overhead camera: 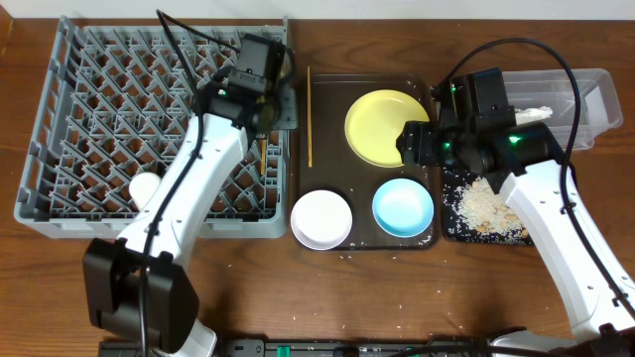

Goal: Sort waste into correct bins and load items into the dishwasher
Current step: 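Return the left gripper to the tray and grasp the second chopstick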

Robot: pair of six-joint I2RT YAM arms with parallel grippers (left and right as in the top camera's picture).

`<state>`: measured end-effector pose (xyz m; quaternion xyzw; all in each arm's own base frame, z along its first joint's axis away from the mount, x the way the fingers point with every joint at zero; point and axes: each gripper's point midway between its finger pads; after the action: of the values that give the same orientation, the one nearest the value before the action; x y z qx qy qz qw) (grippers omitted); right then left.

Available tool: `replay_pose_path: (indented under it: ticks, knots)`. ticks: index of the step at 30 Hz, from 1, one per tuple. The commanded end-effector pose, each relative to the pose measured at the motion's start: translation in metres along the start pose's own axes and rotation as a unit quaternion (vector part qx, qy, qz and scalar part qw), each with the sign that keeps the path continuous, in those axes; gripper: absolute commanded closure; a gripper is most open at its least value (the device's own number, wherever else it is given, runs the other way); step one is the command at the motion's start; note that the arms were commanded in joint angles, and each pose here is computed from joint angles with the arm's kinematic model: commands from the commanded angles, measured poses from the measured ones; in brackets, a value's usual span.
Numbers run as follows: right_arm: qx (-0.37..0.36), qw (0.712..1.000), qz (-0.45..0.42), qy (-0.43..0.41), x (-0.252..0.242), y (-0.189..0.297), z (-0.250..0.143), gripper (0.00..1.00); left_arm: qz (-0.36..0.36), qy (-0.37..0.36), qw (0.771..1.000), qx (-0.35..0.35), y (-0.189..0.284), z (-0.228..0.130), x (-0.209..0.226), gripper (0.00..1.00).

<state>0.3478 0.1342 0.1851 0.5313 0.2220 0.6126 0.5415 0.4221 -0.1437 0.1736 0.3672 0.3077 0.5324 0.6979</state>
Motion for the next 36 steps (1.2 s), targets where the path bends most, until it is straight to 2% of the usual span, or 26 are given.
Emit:
replay_pose_path:
  ticks: [1, 3, 6, 15, 18, 31, 33, 36]
  knots:
    - [-0.007, 1.0, 0.006, 0.005, 0.005, 0.005, 0.002, 0.21, -0.039, -0.033, 0.999, -0.002, -0.014, 0.003, -0.039, 0.75]
    - [-0.007, 1.0, 0.006, 0.005, 0.005, 0.005, 0.002, 0.21, -0.024, -0.045, 0.999, -0.008, -0.026, 0.005, -0.045, 0.75]
    - [-0.007, 1.0, 0.006, 0.004, 0.005, 0.005, 0.002, 0.2, 0.049, -0.059, 0.997, -0.013, -0.055, 0.006, -0.038, 0.74]
    - [-0.003, 1.0, 0.005, 0.004, 0.004, 0.005, 0.0, 0.2, 0.1, -0.068, 0.992, 0.017, -0.126, -0.016, -0.026, 0.74]
    - [-0.003, 1.0, 0.005, 0.004, 0.004, 0.005, 0.0, 0.2, 0.102, -0.071, 0.992, 0.03, -0.145, -0.026, -0.026, 0.71]
    - [-0.003, 1.0, 0.005, 0.004, 0.004, 0.005, 0.0, 0.21, 0.108, -0.079, 0.988, 0.073, -0.178, -0.057, -0.023, 0.71]
    - [-0.003, 1.0, 0.005, 0.004, 0.004, 0.005, 0.0, 0.21, 0.098, -0.079, 0.989, 0.081, -0.183, -0.063, -0.026, 0.71]
    - [-0.003, 1.0, 0.005, 0.004, 0.004, 0.005, 0.0, 0.21, 0.041, -0.074, 0.992, 0.091, -0.188, -0.069, -0.045, 0.71]
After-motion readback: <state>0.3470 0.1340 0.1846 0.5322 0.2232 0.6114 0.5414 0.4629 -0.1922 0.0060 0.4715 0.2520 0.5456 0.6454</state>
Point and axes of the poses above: each gripper's point midway between its finger pads, its own y axis back along the fingers, its own x axis along the line the jaws close on, z = x × y, and after that the axes turned 13 degrees about -y, right-handed
